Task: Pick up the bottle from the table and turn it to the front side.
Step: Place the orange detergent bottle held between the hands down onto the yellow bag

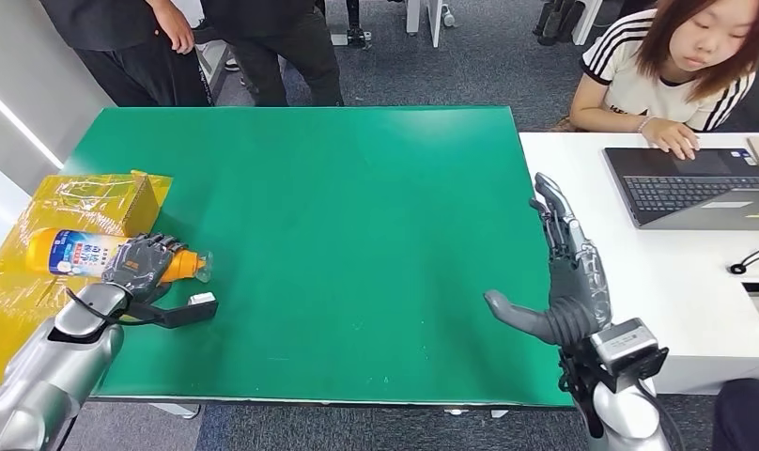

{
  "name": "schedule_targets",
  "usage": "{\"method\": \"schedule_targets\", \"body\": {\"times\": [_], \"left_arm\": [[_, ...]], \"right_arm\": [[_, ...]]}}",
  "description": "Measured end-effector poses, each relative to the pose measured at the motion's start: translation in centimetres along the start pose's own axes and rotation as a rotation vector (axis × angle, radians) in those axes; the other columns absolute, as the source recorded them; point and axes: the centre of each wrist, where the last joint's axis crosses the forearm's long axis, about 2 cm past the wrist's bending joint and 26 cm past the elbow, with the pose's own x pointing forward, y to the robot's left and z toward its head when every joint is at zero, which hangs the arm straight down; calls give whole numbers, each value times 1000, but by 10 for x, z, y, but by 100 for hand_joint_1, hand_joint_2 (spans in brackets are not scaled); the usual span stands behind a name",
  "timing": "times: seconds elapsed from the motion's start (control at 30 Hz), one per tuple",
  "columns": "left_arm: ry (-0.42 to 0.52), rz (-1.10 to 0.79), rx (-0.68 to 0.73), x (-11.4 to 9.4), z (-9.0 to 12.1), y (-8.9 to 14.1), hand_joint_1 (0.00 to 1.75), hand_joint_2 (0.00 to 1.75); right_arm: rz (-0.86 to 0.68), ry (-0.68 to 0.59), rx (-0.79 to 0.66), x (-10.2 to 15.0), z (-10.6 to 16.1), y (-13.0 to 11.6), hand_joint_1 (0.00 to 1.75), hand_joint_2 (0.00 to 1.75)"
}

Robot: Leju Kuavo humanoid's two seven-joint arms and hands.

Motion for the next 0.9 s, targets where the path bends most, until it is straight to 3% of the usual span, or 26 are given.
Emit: {"method": "schedule_targets", "body": {"times": [0.03, 0.17, 0.5, 0.9], "left_arm": [[0, 8, -10, 1, -3, 2, 169, 175], [26, 49, -63, 2, -14, 7, 0, 175], [69, 102, -144, 1, -22, 11, 0, 175], [66, 152, -133, 6, -32, 18, 0, 175]], "right_arm": [[2, -1, 1, 0, 0, 0, 0, 175], [10, 1, -4, 0, 1, 1, 0, 175], [10, 18, -27, 5, 20, 8, 0, 175], [14, 26, -33, 10, 20, 8, 0, 175]]}}
